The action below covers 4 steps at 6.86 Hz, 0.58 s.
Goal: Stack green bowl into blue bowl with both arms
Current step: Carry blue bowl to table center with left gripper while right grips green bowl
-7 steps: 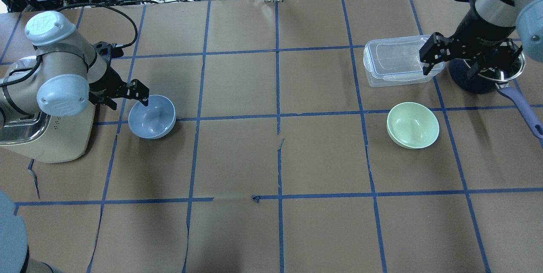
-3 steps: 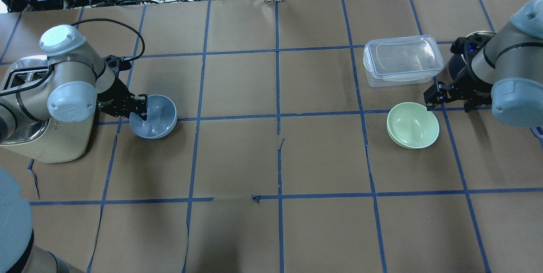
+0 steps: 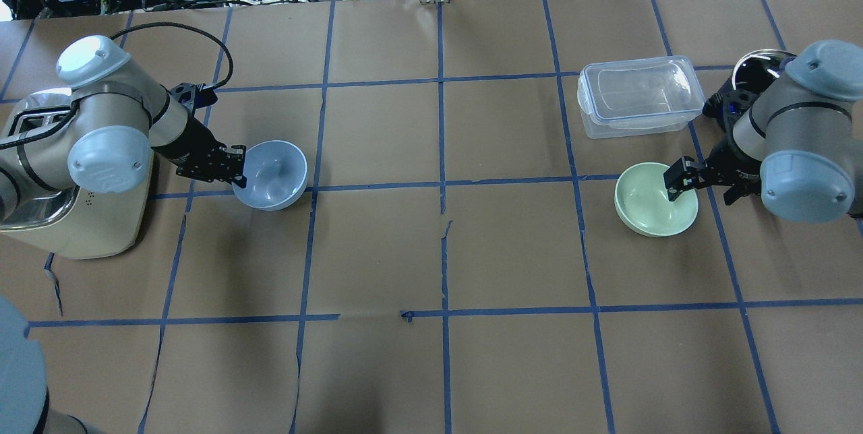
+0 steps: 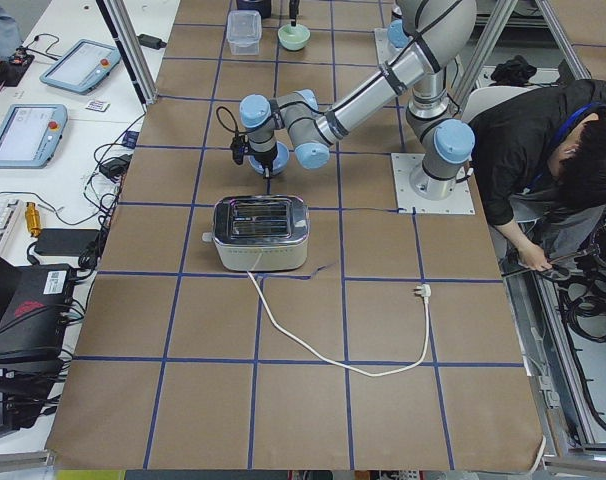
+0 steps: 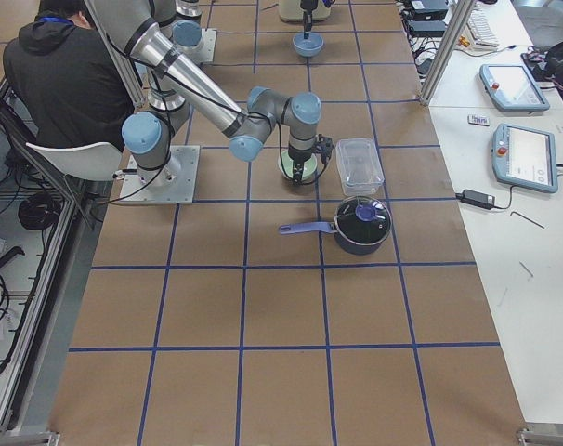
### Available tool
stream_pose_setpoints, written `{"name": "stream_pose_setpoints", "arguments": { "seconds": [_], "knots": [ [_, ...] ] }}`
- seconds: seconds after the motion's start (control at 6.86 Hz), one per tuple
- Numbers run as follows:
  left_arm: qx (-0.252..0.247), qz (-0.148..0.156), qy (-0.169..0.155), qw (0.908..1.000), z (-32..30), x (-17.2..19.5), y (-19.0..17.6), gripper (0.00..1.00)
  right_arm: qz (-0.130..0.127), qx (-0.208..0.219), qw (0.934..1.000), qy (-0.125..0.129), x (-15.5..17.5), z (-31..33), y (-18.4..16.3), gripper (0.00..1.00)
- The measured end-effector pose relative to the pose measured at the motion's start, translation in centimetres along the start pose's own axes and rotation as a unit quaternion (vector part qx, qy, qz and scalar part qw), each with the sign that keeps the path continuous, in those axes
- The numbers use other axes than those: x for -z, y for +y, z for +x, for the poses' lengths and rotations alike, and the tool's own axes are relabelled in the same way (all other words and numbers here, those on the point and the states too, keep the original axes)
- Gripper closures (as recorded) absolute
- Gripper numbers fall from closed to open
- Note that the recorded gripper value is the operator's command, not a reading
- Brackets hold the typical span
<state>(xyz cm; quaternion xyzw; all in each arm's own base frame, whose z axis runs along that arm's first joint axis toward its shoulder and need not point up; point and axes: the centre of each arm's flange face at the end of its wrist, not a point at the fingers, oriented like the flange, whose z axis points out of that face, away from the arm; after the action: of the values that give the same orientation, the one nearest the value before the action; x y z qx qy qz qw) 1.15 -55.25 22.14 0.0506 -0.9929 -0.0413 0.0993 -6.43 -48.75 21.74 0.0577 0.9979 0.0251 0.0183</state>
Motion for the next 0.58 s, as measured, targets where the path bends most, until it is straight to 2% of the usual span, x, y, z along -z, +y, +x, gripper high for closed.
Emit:
{"name": "stream_pose_setpoints", "arguments": {
  "seconds": [0.15,0.29,0.44,0.58],
  "knots": [
    [0.011,0.001,0.031,0.9995,2.5,0.5,0.4,1.00,-0.006,-0.004,1.0000,-0.004,-0.9,0.4,-0.2,0.24],
    [0.013,-0.001,0.048,0.9987,6.5,0.5,1.0,1.00,-0.008,-0.005,0.9999,-0.006,-1.3,0.6,-0.3,0.49],
    [0.019,0.000,0.051,0.9985,11.7,0.0,1.5,1.00,-0.008,-0.006,0.9999,-0.013,-1.6,0.5,-0.3,0.78],
    [0.032,0.009,0.049,0.9983,17.5,-0.8,2.2,1.00,-0.006,-0.006,0.9997,-0.023,-1.7,0.3,-0.4,1.00]
  ]
}}
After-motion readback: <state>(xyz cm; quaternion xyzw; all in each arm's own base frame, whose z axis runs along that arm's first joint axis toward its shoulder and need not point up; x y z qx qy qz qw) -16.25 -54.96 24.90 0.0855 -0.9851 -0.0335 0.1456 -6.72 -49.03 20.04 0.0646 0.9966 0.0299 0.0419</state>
